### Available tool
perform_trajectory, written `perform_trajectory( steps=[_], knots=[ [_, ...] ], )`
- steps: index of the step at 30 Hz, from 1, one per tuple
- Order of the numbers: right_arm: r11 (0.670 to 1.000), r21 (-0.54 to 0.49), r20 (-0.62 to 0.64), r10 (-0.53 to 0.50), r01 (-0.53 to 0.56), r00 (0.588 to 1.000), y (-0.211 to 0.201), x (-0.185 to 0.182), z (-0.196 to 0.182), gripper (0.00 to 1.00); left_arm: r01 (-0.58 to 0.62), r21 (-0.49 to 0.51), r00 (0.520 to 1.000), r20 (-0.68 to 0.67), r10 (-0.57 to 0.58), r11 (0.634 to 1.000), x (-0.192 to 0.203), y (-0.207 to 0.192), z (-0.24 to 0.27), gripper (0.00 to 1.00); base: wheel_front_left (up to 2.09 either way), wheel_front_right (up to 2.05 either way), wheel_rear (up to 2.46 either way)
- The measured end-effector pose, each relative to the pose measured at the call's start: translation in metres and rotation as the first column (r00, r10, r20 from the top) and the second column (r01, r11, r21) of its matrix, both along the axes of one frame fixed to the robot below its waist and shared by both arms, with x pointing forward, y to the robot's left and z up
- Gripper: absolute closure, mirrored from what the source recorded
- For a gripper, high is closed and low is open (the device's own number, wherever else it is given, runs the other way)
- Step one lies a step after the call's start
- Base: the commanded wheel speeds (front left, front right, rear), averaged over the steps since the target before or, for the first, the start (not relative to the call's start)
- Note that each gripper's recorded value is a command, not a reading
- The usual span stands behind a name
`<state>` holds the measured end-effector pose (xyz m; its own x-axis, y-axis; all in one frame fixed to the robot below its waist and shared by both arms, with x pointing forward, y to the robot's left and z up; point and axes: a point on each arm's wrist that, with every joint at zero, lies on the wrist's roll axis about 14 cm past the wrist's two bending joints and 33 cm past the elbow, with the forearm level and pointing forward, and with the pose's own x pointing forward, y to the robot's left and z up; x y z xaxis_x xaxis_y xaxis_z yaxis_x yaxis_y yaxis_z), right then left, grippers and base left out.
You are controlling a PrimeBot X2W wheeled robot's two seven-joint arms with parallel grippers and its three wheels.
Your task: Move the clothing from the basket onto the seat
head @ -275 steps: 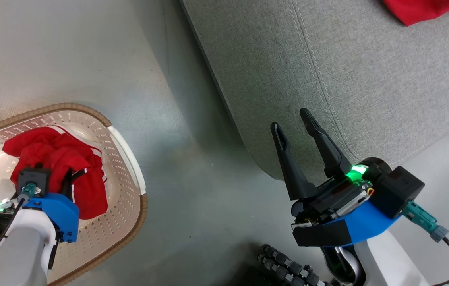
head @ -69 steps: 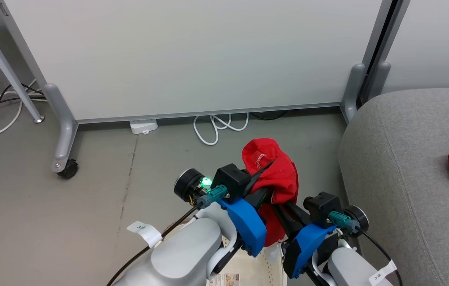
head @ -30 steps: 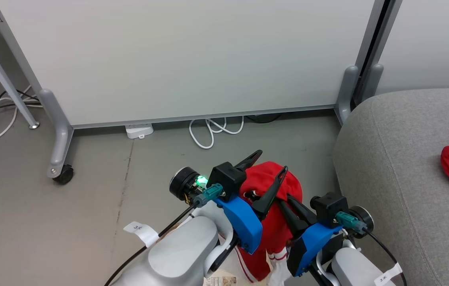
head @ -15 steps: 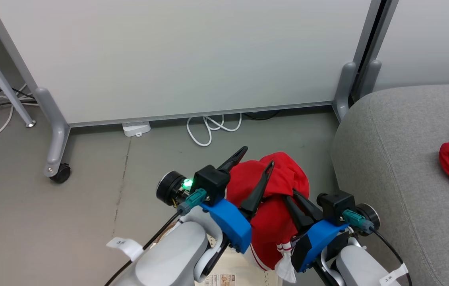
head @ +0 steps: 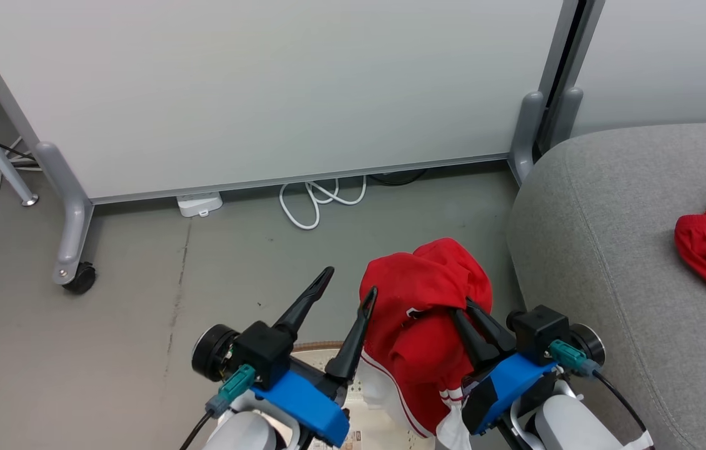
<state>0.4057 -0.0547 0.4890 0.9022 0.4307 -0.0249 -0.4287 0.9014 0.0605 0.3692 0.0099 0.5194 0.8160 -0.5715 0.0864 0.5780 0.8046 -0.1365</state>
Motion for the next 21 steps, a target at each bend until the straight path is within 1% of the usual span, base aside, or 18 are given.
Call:
perform_trajectory(
  steps=[7,11,14,21],
  knots=[
    [1.000,0.004,0.004,-0.027,0.027,1.000,-0.009,-0.004,0.002,1.00,-0.057,0.001,0.997,-0.048,0.056,0.998,-0.008,0.020,-0.021,0.00,0.00,0.00,0.00],
    [0.999,0.006,0.002,-0.041,0.041,0.999,-0.014,-0.005,0.002,1.00,-0.067,0.004,0.996,-0.054,0.068,0.998,-0.009,0.023,-0.024,0.00,0.00,0.00,0.00],
    [0.999,0.007,-0.003,-0.053,0.053,0.999,-0.018,-0.007,0.002,1.00,-0.065,0.002,0.996,-0.053,0.065,0.998,-0.008,0.021,-0.024,0.00,0.00,0.00,0.00],
    [0.994,0.016,0.007,-0.105,0.105,0.994,-0.036,-0.010,0.005,1.00,-0.011,0.007,0.998,-0.058,0.011,1.000,-0.007,0.002,-0.028,0.00,0.00,0.00,0.00]
  ],
)
